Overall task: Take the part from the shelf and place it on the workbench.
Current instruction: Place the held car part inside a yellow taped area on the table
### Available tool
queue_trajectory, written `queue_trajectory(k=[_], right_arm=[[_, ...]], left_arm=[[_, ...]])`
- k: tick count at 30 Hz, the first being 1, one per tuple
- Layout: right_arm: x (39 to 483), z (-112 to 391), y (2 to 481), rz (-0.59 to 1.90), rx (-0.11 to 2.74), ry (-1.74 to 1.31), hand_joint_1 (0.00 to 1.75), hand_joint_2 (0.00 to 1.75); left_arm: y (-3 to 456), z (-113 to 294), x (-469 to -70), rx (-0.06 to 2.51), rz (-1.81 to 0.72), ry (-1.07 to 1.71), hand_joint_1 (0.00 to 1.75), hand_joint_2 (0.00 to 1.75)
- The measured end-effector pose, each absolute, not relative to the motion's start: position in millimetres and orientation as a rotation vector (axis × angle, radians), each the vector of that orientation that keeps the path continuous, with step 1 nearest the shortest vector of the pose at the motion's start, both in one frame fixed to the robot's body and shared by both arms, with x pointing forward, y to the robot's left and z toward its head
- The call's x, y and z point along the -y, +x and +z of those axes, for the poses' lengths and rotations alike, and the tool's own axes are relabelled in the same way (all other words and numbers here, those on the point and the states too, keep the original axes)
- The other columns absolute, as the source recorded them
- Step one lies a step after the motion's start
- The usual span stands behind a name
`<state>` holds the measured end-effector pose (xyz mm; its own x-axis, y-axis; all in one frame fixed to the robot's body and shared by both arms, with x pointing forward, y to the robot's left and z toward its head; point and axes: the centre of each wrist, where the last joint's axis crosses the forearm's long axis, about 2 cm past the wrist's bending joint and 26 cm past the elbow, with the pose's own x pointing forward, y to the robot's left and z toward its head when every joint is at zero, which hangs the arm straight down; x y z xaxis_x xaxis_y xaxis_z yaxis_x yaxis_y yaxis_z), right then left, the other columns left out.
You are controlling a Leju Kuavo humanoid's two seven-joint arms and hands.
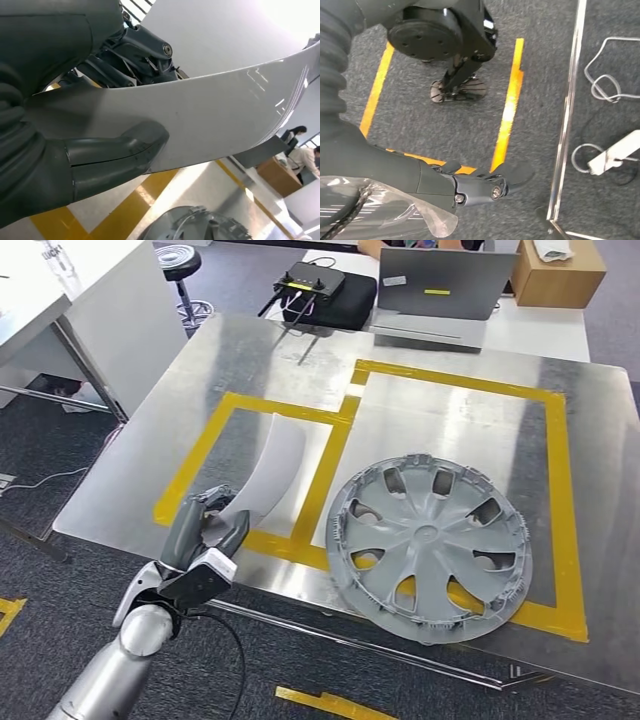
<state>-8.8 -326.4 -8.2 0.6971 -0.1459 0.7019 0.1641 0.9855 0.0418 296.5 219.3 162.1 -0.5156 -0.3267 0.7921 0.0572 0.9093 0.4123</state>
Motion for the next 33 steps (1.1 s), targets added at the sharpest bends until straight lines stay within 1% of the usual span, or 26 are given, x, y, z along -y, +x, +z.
queue_trajectory(k=[9,14,18,22,26,30,33], right_arm=[[323.7,-12.8,-2.4,-0.140,0.794,-0.012,0.00,1.75],[321.8,-16.1,1.4,-0.109,0.802,-0.006,0.00,1.75],[318.8,-19.8,3.3,-0.080,0.801,0.006,0.00,1.75],[315.9,-23.1,3.2,-0.069,0.793,0.016,0.00,0.00],[314.3,-25.0,1.4,-0.079,0.776,0.015,0.00,0.00],[313.8,-25.5,-2.9,-0.109,0.754,0.013,0.00,0.00],[312.7,-25.4,-6.6,-0.135,0.740,0.013,0.00,0.00]], left_arm=[[318.2,165.1,-209.2,1.952,-0.800,0.430,1.75,1.75],[338.4,175.7,-196.6,1.841,-1.079,0.730,1.75,1.75],[356.4,180.4,-182.4,1.670,-1.339,0.989,1.75,1.75],[371.4,179.0,-174.3,1.527,-1.503,1.146,0.00,1.75],[381.0,174.1,-173.5,1.446,-1.579,1.179,0.00,1.75],[380.8,169.8,-174.2,1.512,-1.523,1.062,0.00,0.00],[375.7,168.5,-176.3,1.590,-1.412,0.930,0.00,0.00]])
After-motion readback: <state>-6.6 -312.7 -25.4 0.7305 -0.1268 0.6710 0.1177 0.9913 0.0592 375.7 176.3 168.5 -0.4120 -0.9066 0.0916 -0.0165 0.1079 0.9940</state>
